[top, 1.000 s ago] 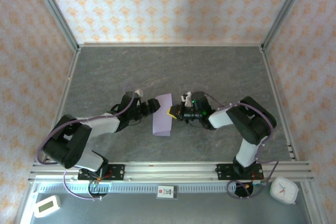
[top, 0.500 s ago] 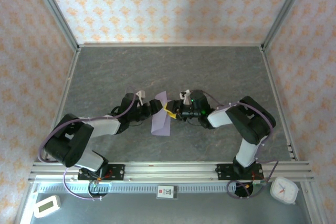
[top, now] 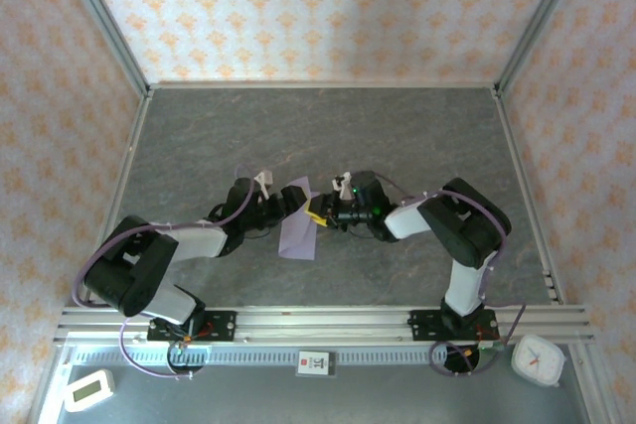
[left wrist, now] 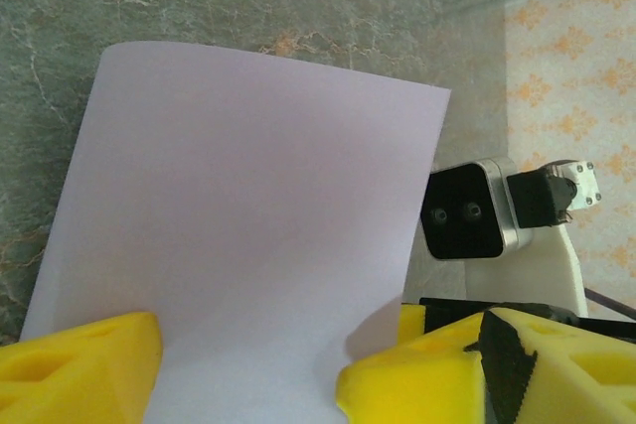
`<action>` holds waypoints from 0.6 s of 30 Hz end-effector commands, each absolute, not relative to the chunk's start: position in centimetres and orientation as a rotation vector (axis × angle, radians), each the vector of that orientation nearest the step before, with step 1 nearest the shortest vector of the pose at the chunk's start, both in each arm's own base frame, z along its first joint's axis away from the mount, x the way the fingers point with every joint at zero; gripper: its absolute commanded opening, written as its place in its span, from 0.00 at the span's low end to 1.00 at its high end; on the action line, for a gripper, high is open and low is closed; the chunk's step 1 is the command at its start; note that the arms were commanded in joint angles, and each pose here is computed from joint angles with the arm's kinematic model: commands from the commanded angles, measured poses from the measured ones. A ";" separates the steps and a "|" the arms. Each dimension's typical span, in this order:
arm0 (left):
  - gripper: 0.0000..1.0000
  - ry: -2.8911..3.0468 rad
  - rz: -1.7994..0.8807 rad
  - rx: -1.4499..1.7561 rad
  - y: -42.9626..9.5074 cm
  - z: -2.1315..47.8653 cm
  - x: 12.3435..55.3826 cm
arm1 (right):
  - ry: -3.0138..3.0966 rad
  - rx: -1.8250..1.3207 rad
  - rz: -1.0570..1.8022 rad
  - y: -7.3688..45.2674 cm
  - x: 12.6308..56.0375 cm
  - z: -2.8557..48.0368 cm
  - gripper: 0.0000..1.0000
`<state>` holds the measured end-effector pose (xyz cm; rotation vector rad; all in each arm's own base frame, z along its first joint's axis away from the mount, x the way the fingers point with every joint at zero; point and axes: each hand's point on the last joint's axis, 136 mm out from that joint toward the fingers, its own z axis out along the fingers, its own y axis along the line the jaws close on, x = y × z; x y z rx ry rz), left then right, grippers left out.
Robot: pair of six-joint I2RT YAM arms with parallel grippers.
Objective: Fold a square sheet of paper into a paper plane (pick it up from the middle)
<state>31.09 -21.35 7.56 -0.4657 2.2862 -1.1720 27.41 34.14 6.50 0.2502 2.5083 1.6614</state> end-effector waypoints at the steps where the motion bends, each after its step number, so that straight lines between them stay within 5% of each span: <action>1: 0.85 2.264 -1.199 -0.456 -21.6 8.0 30.8 | 2.531 0.219 1.592 34.1 27.6 6.4 0.26; 10: 0.86 2.247 -1.000 -0.500 -18.8 9.0 31.2 | 2.618 0.200 1.473 33.7 27.4 5.1 0.20; 18: 0.89 2.326 -0.862 -0.539 -17.1 7.1 30.6 | 2.572 0.207 1.556 34.2 27.3 6.3 0.26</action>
